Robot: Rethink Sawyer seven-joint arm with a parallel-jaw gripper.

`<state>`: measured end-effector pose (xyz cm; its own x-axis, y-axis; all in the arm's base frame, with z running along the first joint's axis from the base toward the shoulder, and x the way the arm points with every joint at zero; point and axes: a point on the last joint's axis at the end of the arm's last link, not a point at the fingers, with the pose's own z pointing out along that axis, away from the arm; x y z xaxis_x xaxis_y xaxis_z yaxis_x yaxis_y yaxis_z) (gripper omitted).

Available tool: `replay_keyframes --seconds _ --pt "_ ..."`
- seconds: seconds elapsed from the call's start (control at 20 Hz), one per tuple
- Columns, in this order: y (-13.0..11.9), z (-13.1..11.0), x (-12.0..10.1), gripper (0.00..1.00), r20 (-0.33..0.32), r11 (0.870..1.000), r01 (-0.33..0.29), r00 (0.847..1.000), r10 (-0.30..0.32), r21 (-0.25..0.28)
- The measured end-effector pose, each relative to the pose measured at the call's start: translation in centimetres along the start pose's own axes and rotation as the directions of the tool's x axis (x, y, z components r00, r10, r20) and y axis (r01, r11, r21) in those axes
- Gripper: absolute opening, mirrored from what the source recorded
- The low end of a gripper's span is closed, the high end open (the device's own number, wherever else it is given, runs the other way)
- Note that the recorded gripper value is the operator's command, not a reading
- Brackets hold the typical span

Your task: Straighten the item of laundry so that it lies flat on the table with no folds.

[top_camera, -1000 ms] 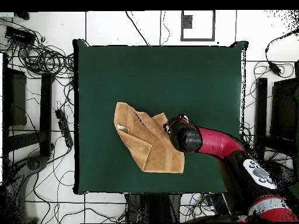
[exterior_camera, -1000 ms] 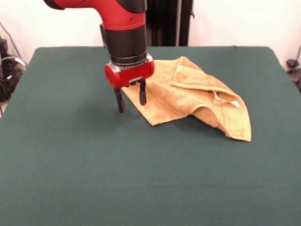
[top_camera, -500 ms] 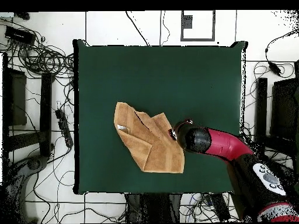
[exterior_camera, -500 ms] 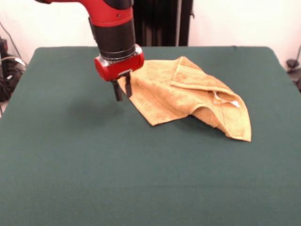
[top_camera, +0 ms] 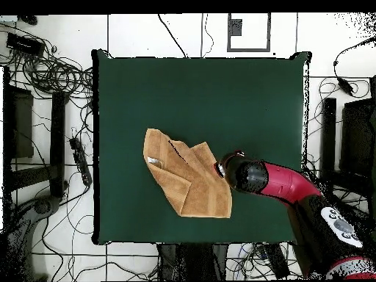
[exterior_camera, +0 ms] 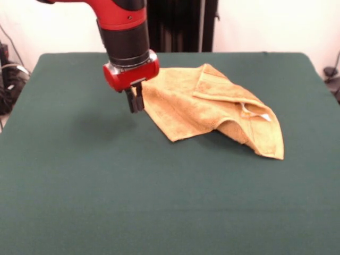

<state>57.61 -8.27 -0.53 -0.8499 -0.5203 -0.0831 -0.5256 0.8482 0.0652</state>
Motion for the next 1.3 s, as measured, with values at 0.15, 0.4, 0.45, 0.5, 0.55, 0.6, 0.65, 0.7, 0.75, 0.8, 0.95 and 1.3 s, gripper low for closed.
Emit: replay_keyframes --seconds 0.15,0.4,0.45,0.5,0.55,0.6,0.65,0.7,0.75,0.8,0.95,1.3 --pt "-0.2 -0.1 -0.1 0.00 0.008 1.000 -0.004 1.000 0.004 -0.004" --pt "-0.8 -0.3 -0.2 0.00 0.042 0.999 -0.023 0.999 0.024 -0.023" --pt "-1.0 -0.5 -0.2 0.00 0.053 0.999 -0.031 0.998 0.033 -0.032" --pt "-1.2 -0.6 -0.2 0.00 0.065 0.998 -0.039 0.997 0.041 -0.040" --pt "-1.5 -0.7 -0.1 0.00 0.077 0.998 -0.048 0.996 0.052 -0.049" --pt "-2.1 -0.9 0.0 0.00 0.098 0.996 -0.062 0.993 0.068 -0.061" --pt "-2.2 -0.9 0.0 0.00 0.102 0.996 -0.066 0.992 0.072 -0.064" --pt "-2.4 -1.0 0.0 0.00 0.109 0.995 -0.070 0.991 0.077 -0.067" --pt "-2.7 -1.0 0.0 0.00 0.118 0.995 -0.076 0.990 0.083 -0.069" --pt "-2.9 -1.1 0.0 0.00 0.127 0.994 -0.081 0.988 0.089 -0.071" --pt "-3.4 -1.3 -0.2 0.00 0.148 0.993 -0.088 0.984 0.098 -0.074" --pt "-2.9 -1.5 -1.7 0.00 0.182 0.993 -0.073 0.979 0.088 -0.089"
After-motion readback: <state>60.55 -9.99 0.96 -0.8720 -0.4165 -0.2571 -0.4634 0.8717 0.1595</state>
